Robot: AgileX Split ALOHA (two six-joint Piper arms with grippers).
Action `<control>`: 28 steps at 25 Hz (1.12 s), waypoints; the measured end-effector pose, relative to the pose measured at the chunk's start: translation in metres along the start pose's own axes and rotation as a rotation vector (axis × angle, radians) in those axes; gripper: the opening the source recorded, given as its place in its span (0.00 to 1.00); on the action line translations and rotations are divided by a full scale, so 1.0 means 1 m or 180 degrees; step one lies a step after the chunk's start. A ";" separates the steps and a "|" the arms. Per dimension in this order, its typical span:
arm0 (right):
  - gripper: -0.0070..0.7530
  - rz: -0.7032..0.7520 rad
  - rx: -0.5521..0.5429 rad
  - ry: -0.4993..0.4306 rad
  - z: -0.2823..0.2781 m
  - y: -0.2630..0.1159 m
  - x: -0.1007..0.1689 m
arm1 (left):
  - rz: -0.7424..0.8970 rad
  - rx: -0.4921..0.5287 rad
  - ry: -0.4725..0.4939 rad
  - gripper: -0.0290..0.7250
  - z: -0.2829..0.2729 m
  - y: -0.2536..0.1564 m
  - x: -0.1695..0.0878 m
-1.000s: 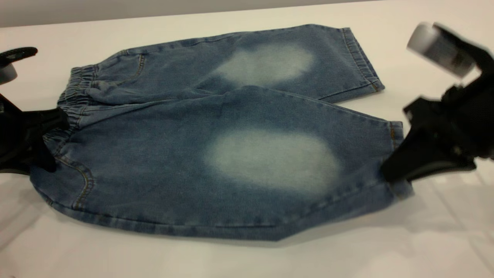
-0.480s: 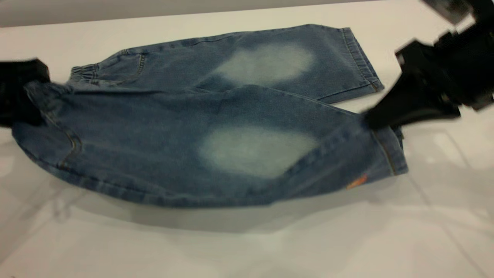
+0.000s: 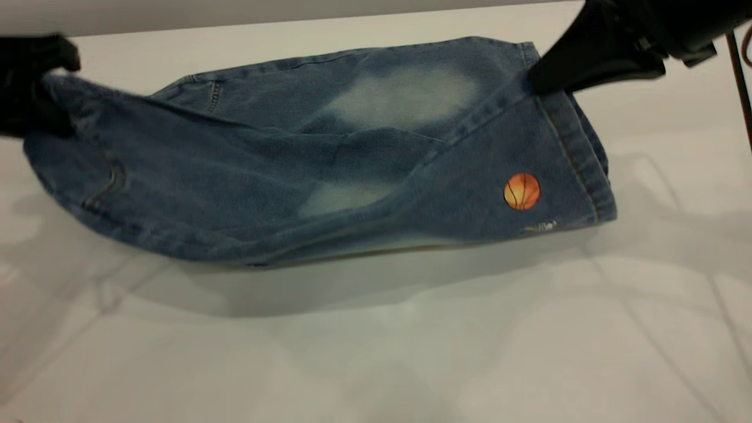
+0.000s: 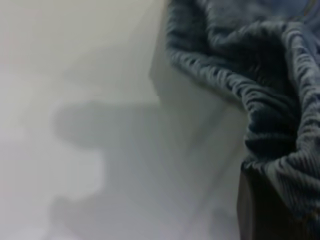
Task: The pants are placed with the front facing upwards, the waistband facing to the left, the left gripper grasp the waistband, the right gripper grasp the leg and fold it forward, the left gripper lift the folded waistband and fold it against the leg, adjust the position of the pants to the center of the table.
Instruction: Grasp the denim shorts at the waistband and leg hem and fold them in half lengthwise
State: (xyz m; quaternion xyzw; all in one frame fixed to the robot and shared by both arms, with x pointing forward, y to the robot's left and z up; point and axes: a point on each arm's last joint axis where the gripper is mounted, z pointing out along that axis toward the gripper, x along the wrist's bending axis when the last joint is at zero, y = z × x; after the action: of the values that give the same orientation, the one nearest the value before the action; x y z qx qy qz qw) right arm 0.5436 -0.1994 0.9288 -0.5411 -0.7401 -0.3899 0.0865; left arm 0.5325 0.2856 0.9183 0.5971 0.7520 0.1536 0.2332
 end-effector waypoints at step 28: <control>0.03 -0.0307 -0.0539 -0.0188 -0.026 0.078 -0.014 | 0.0074 -0.0281 -0.0155 0.24 0.003 0.045 -0.023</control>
State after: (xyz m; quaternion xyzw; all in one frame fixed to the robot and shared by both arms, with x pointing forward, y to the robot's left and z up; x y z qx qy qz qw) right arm 0.6089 -0.2183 0.9762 -0.5215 -0.7319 -0.4386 -0.0003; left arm 0.5751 0.2742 0.9424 0.5985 0.7316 0.1748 0.2757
